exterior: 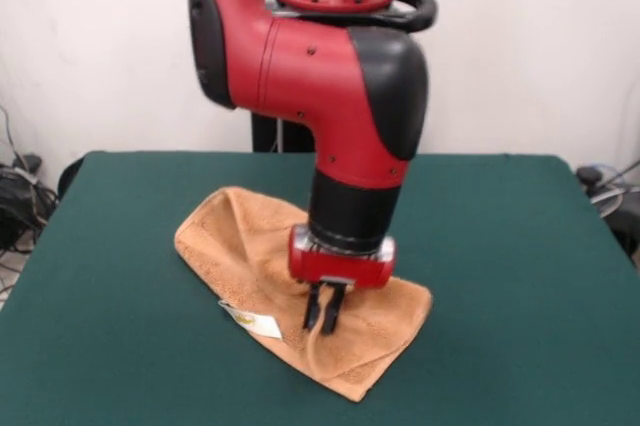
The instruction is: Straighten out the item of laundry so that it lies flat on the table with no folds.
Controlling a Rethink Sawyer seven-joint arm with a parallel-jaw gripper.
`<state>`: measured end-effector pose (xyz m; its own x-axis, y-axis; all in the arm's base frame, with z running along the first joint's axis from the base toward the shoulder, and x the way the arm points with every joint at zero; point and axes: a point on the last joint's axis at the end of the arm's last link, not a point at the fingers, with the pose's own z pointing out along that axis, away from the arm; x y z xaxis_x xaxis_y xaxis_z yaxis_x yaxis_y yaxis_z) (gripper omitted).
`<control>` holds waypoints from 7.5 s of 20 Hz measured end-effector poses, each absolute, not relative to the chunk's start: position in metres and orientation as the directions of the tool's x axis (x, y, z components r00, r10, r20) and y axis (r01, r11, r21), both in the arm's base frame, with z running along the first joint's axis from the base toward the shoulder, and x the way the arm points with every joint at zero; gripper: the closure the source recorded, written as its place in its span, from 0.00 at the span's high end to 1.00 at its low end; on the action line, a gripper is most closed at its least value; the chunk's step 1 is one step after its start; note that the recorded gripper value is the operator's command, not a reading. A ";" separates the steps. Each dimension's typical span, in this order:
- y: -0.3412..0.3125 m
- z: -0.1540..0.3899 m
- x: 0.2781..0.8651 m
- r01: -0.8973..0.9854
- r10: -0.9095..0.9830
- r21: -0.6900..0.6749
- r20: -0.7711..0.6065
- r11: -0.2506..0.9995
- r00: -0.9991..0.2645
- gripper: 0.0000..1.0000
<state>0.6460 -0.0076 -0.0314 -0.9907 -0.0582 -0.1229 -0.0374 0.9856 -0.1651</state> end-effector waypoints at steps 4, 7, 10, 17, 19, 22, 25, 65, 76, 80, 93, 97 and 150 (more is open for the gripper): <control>0.016 -0.006 0.644 -0.061 -0.067 -0.146 -0.033 0.987 -0.997 0.00; 0.029 0.014 0.644 -0.077 -0.077 -0.140 0.004 0.987 -0.997 0.00; 0.041 0.042 0.642 -0.085 -0.085 -0.137 0.006 0.987 -0.996 0.00; 0.048 0.049 0.616 -0.078 -0.086 -0.129 -0.063 0.989 -0.994 0.00; 0.049 0.043 0.609 -0.078 -0.091 -0.131 -0.098 0.988 -0.991 0.00; 0.053 0.026 0.592 -0.077 -0.102 -0.137 -0.187 0.988 -0.977 0.00; 0.056 0.006 0.572 -0.075 -0.108 -0.140 -0.246 0.987 -0.963 0.00; 0.142 0.007 0.418 0.025 0.026 -0.001 0.071 1.000 -0.997 0.00; 0.171 0.007 0.395 0.133 0.099 0.129 0.244 0.983 -0.965 0.00; 0.173 0.001 0.390 0.144 0.101 0.145 0.269 0.979 -0.958 0.00; 0.199 0.024 0.377 0.089 0.017 0.180 0.365 0.980 -0.931 1.00; 0.202 0.047 0.374 0.067 -0.010 0.169 0.414 0.983 -0.910 1.00; 0.090 -0.058 0.461 -0.038 -0.092 -0.185 -0.292 0.982 -0.952 1.00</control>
